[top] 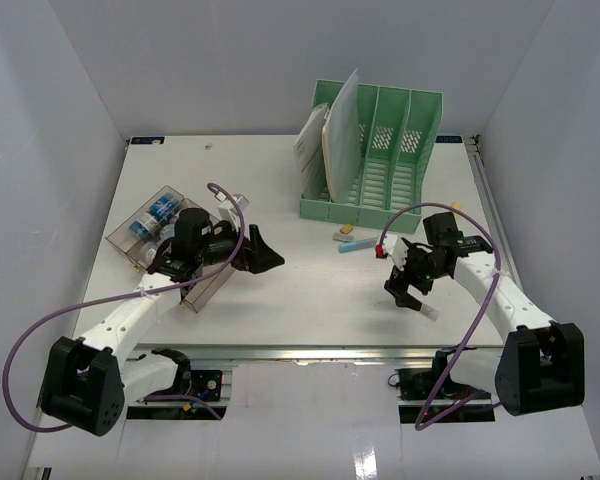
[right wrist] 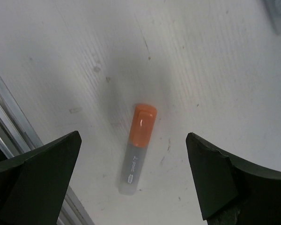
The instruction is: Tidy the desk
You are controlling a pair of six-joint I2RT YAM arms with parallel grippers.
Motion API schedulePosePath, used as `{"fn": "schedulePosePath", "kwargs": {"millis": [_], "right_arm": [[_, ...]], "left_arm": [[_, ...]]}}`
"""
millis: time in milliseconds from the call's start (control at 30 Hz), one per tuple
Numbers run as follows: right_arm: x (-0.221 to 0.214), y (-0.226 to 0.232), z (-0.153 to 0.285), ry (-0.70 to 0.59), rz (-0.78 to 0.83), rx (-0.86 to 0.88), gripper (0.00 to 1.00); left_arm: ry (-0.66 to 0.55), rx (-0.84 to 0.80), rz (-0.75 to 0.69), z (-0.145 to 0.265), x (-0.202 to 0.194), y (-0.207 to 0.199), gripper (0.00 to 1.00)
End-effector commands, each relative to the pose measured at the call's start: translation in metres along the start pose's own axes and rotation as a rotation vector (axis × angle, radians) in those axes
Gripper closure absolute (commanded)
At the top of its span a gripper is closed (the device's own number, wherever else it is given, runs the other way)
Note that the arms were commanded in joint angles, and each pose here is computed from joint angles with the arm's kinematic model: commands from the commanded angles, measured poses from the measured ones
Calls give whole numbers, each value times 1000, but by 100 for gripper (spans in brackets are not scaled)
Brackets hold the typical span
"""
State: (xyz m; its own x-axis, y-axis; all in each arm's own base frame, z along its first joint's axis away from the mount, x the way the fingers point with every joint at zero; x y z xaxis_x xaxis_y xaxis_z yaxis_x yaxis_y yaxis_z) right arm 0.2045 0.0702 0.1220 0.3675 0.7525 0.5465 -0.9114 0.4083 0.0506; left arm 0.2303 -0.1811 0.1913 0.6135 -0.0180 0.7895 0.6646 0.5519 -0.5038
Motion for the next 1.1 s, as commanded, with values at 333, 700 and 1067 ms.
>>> {"fn": "schedulePosePath", "kwargs": {"millis": [333,700,1067], "right_arm": [[-80,3,-16,337,-34,-148,0],[-83,-1,-31,309,-10,-102,28],[-72,-1,-33,226,-2,-99,78]], "left_arm": [[-160,-95,-32,12,22,-26,2],[-169,-251,145,4,19,-38,2],[-178,-226,271,-40,16,-60,5]]}}
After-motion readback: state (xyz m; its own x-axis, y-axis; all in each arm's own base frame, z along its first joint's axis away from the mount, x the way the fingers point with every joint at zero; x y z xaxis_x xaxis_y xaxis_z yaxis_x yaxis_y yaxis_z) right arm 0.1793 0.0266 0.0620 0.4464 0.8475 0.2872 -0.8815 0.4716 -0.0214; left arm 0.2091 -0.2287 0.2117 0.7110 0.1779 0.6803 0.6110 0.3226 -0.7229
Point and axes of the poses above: each gripper's point midway between its finger pads, its own z axis back along the fingers, its own y axis along the line the jaws close on, x = y × z, the point moved 5 cm from there along z, back along the fingers, and after that the axes turned 7 degrees about -z, right-handed, at the moved point
